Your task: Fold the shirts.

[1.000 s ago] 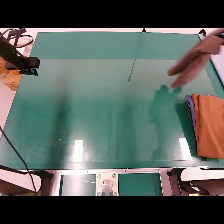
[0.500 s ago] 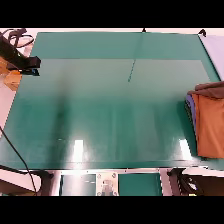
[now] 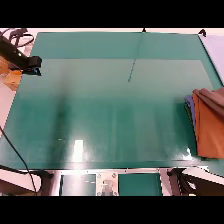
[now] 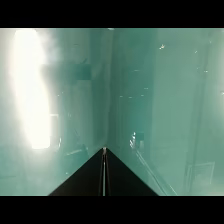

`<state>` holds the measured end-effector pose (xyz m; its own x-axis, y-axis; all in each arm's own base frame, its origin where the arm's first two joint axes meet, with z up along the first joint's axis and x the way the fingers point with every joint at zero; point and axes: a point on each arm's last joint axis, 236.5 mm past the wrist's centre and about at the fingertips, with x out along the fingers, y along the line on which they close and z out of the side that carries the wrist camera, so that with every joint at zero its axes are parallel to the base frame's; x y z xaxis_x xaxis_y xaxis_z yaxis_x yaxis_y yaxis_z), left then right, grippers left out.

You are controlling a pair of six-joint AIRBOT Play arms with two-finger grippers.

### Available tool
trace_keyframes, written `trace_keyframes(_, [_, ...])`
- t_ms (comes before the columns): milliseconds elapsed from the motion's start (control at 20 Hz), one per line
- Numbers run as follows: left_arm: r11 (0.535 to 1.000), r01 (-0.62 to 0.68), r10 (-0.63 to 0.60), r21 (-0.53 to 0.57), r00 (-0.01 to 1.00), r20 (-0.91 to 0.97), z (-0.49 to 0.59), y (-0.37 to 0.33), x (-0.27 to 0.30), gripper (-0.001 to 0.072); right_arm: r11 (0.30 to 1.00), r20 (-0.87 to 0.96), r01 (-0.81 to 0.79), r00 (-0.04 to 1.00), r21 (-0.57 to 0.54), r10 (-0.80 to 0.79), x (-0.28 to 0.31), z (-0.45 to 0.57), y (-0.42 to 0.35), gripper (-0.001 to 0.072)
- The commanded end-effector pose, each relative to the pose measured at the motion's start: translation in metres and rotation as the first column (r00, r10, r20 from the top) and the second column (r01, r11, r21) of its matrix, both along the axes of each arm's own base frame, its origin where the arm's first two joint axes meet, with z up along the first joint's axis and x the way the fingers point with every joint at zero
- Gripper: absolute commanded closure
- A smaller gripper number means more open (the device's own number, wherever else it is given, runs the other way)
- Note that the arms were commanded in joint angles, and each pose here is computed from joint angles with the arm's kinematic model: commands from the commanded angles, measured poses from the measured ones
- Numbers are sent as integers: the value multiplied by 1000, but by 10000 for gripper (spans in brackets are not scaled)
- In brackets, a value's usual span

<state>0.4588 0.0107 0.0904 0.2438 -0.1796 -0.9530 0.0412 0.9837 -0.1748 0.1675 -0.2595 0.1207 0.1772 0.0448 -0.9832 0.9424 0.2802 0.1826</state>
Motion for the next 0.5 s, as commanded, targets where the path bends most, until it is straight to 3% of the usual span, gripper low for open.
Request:
trace_keyframes(0, [1000, 22, -22, -7, 1000, -1, 0, -3, -1, 682, 993, -217, 65, 975, 100, -42, -53, -52, 24, 614])
trace_keyframes(100, [1000, 24, -24, -7, 1000, 1, 0, -3, -1, 682, 987, -238, 68, 971, 144, -32, -57, -69, 32, 172])
trace_keyframes(250, [1000, 25, -25, -8, 1000, 2, 1, -3, -1, 683, 984, -197, 75, 980, 160, -43, -45, -67, 34, 163])
trace_keyframes(300, [1000, 27, -27, -13, 1000, -1, 1, -5, -2, 683, 987, -105, 46, 994, 152, -30, -21, -59, 33, 299])
trace_keyframes(350, [999, 32, -33, -27, 999, -7, 3, -8, -5, 683, 991, 26, -33, 999, 128, 29, 12, -45, 33, 638])
trace_keyframes(400, [998, 38, -39, -42, 999, -11, 6, -12, -8, 684, 989, 159, -123, 981, 81, 110, 50, -27, 37, 691])
trace_keyframes(450, [997, 42, -43, -61, 999, -21, 10, -18, -13, 684, 979, 249, -204, 949, 20, 192, 82, -9, 45, 695])
